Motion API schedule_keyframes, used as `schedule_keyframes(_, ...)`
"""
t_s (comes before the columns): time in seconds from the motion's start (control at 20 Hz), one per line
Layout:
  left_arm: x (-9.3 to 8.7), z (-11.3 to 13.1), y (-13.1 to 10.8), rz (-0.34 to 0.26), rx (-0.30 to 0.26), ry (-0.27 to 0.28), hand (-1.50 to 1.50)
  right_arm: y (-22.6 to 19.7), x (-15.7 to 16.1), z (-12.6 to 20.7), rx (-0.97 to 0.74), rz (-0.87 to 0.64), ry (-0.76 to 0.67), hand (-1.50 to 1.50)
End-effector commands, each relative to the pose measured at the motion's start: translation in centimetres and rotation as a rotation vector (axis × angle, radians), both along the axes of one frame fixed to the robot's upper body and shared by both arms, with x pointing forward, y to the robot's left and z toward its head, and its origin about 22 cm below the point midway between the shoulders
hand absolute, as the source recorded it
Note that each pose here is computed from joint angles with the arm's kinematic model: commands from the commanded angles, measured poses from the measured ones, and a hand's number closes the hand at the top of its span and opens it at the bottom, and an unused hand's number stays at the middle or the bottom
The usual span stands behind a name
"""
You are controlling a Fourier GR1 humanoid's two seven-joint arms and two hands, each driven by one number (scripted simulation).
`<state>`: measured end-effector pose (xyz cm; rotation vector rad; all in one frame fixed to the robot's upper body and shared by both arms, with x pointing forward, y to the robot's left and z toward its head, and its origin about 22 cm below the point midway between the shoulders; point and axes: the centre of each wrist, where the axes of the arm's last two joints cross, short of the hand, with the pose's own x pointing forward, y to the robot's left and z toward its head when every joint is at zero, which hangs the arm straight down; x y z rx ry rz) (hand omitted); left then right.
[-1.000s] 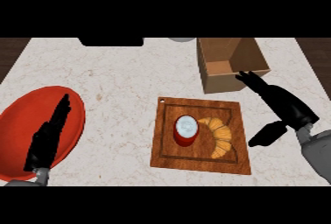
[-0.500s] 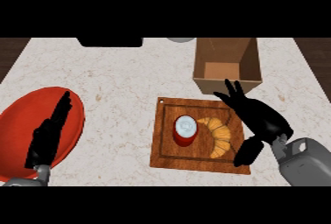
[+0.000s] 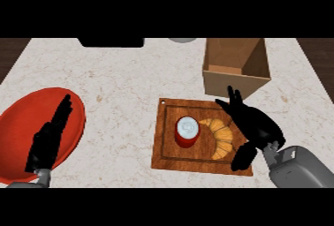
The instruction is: Pick the croissant from the cutting board and place it in the cardboard box
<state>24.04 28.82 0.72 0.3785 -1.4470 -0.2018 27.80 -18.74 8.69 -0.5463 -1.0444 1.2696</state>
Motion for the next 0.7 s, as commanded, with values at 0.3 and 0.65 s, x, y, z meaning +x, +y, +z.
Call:
schedule_keyframes(0.3, -1.7, 0.8, -0.4, 0.015, -0.001, 0.000, 0.00, -1.0, -0.6, -3.7, -0.014, -0.012, 0.069, -1.50)
schedule_keyframes(0.65, 0.0, -1.0, -1.9, -0.003, 0.010, 0.001, 0.00, 0.5, -0.6, -2.2, -0.010, -0.008, 0.066, -1.50)
